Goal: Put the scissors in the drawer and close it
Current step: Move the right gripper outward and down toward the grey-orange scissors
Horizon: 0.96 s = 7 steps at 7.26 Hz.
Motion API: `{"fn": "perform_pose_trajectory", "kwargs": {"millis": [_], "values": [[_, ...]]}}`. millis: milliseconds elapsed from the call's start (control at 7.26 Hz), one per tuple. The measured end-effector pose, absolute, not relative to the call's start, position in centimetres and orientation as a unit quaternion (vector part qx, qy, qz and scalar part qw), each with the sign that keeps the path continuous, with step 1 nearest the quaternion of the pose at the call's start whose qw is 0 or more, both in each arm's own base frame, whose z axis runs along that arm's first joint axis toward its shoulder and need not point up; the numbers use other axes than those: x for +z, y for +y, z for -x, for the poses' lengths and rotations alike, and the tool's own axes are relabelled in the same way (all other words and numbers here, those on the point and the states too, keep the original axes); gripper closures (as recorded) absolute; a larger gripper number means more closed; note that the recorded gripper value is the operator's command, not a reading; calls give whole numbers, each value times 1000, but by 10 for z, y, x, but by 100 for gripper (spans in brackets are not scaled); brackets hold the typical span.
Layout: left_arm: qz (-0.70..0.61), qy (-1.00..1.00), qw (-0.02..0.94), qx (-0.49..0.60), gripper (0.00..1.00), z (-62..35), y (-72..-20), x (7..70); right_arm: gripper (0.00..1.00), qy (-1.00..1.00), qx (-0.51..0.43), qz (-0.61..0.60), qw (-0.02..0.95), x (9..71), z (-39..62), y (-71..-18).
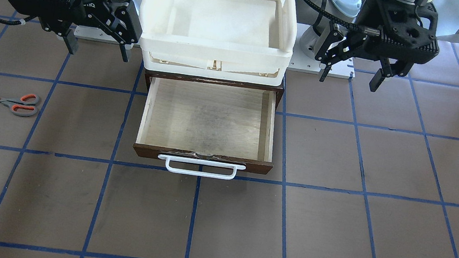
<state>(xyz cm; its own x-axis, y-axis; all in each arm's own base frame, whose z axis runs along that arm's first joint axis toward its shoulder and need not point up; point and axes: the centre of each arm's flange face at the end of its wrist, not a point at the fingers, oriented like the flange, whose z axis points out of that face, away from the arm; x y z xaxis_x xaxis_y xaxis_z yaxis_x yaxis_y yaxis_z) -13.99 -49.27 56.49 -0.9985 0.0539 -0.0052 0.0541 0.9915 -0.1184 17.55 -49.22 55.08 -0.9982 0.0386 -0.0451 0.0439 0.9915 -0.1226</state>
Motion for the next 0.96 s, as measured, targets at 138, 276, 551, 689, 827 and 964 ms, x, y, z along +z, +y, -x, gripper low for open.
{"fn": "perform_pose_trajectory", "kwargs": {"millis": [138, 276, 551, 689, 827, 964], "values": [[-27, 998, 1, -59, 0, 140, -493, 565, 0, 998, -61, -21, 21, 550, -176, -493], [-27, 998, 1, -59, 0, 140, -493, 564, 0, 998, -61, -21, 20, 550, -176, -493], [-27, 998, 1, -59, 0, 140, -493, 565, 0, 998, -53, -20, 19, 544, -175, -494], [-27, 998, 1, -59, 0, 140, -493, 564, 0, 999, -45, -18, 19, 538, -175, -495], [-27, 998, 1, -59, 0, 140, -493, 564, 0, 999, -31, -15, 18, 529, -175, -495], [-27, 998, 1, -59, 0, 140, -493, 564, 0, 1000, -12, -14, 15, 521, -174, -491]]}}
